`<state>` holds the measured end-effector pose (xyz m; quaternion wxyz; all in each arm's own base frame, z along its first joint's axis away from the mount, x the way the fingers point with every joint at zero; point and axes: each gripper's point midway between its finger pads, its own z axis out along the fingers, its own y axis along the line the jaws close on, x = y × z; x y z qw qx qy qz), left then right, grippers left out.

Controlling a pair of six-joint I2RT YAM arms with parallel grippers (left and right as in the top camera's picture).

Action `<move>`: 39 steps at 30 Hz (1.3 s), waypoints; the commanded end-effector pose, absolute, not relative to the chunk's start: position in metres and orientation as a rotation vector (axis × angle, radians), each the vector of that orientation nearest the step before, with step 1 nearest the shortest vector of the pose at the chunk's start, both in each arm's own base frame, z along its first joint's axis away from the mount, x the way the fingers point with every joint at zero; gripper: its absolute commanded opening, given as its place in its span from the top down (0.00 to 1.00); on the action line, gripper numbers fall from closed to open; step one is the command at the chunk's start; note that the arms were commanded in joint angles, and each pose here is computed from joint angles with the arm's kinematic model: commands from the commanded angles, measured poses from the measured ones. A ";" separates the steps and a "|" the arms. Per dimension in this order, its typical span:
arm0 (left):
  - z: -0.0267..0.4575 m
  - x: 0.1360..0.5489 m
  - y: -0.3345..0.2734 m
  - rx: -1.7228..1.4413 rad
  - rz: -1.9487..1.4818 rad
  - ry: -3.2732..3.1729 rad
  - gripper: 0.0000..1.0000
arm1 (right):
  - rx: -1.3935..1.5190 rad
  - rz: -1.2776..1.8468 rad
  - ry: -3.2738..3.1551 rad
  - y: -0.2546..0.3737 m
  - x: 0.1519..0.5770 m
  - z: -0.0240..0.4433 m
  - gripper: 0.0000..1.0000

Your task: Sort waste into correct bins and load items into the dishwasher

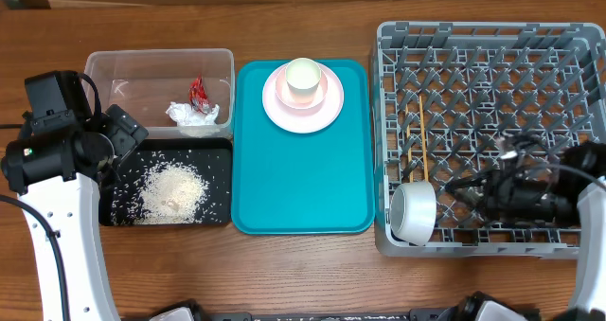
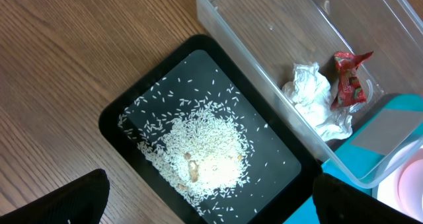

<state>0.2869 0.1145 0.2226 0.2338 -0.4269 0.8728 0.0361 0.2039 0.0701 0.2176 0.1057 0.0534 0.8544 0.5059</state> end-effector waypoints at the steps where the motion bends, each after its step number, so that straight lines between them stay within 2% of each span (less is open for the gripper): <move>1: 0.226 0.290 0.115 -1.186 0.088 2.382 0.00 | 0.010 1.462 2.505 0.086 0.198 0.232 0.96; 9: 0.226 0.290 0.115 -1.186 0.088 2.382 0.00 | -0.094 1.386 2.593 0.101 0.185 0.227 0.96; 12: 0.226 0.290 0.115 -1.186 0.088 2.382 0.00 | -0.012 1.258 2.640 0.094 0.192 0.221 0.96; 18: 0.226 0.290 0.115 -1.186 0.088 2.382 0.00 | 0.301 0.812 2.664 0.055 0.208 0.213 0.96; 27: 0.226 0.290 0.115 -1.186 0.088 2.381 0.00 | 0.325 0.471 2.594 0.038 0.194 0.223 0.96; 32: 0.226 0.290 0.115 -1.186 0.088 2.382 0.00 | 0.211 0.487 2.689 0.056 0.187 0.212 0.96; 39: 0.226 0.290 0.115 -1.186 0.088 2.382 0.00 | -0.111 0.628 2.807 0.111 0.176 0.201 0.96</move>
